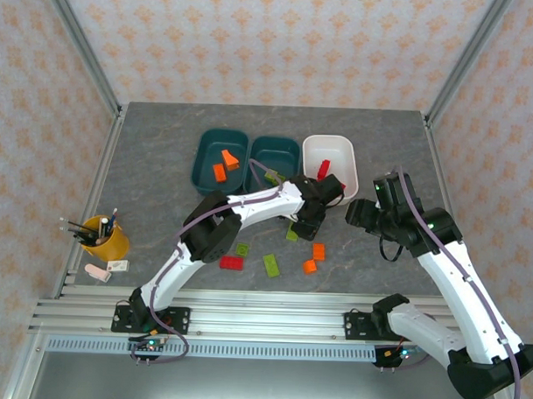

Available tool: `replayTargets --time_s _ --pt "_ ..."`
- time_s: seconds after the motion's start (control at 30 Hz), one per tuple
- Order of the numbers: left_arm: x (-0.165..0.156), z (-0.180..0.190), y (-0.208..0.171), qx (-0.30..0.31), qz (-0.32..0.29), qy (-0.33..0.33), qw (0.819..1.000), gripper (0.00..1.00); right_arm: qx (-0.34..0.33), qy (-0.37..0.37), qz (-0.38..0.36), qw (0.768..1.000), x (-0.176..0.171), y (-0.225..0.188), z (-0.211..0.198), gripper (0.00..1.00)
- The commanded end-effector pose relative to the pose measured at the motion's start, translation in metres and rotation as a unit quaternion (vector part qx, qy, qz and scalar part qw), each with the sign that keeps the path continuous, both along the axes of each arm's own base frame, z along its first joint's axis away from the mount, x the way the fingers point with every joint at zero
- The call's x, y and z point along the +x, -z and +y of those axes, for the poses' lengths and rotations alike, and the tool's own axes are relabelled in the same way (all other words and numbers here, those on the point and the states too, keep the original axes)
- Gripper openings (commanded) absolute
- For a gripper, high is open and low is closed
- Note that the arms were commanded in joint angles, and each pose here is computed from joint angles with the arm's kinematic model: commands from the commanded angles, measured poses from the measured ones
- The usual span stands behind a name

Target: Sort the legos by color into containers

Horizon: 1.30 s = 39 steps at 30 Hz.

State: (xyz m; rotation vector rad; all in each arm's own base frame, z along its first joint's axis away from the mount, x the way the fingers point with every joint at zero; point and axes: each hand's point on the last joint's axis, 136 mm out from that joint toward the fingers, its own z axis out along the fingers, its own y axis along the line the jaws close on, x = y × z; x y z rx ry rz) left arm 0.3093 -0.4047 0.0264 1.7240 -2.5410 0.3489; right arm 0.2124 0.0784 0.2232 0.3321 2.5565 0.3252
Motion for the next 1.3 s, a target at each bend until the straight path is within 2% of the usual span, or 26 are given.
replayTargets --time_s 0.0,0.07,0.17,0.27,0.37,0.47,0.57,0.67,0.83,0.93,1.1,1.27 --pt "-0.001 0.016 0.011 0.044 0.0 -0.011 0.999 0.3 0.001 0.001 -0.006 1.0 0.0 -0.003 0.0 0.64" --pt "0.001 0.014 0.005 0.041 -0.009 -0.001 0.999 0.26 0.0 0.002 -0.007 1.0 0.0 -0.003 0.0 0.64" --pt "0.007 0.015 -0.02 0.045 -0.035 0.028 0.998 0.24 -0.002 0.002 -0.011 1.0 0.0 -0.005 -0.002 0.64" --pt "0.008 0.019 -0.056 0.044 -0.065 0.061 0.995 0.24 -0.005 -0.001 -0.026 1.0 0.002 -0.012 -0.002 0.64" --pt "0.008 0.038 -0.095 0.057 -0.106 0.087 0.989 0.24 -0.003 -0.008 -0.045 0.999 0.007 -0.022 -0.001 0.64" --pt "0.01 0.073 -0.123 0.078 -0.138 0.113 0.981 0.24 0.021 -0.032 -0.068 0.997 0.014 -0.032 0.012 0.64" --pt "0.017 0.118 -0.135 0.115 -0.155 0.155 0.969 0.24 0.066 -0.074 -0.093 0.991 0.021 -0.043 0.035 0.64" --pt "0.027 0.174 -0.145 0.167 -0.145 0.209 0.952 0.21 0.098 -0.109 -0.105 0.984 0.028 -0.048 0.059 0.64" --pt "0.054 0.266 -0.15 0.26 -0.115 0.276 0.918 0.22 0.088 -0.157 -0.096 0.979 0.037 -0.042 0.103 0.64" --pt "0.073 0.3 -0.145 0.29 -0.089 0.311 0.901 0.22 0.092 -0.173 -0.088 0.977 0.045 -0.036 0.132 0.64" --pt "0.1 0.333 -0.109 0.318 -0.01 0.362 0.876 0.23 0.086 -0.191 -0.062 0.976 0.058 -0.021 0.164 0.64" --pt "0.121 0.342 -0.081 0.31 0.01 0.378 0.872 0.23 0.088 -0.194 -0.058 0.975 0.067 -0.017 0.176 0.64"
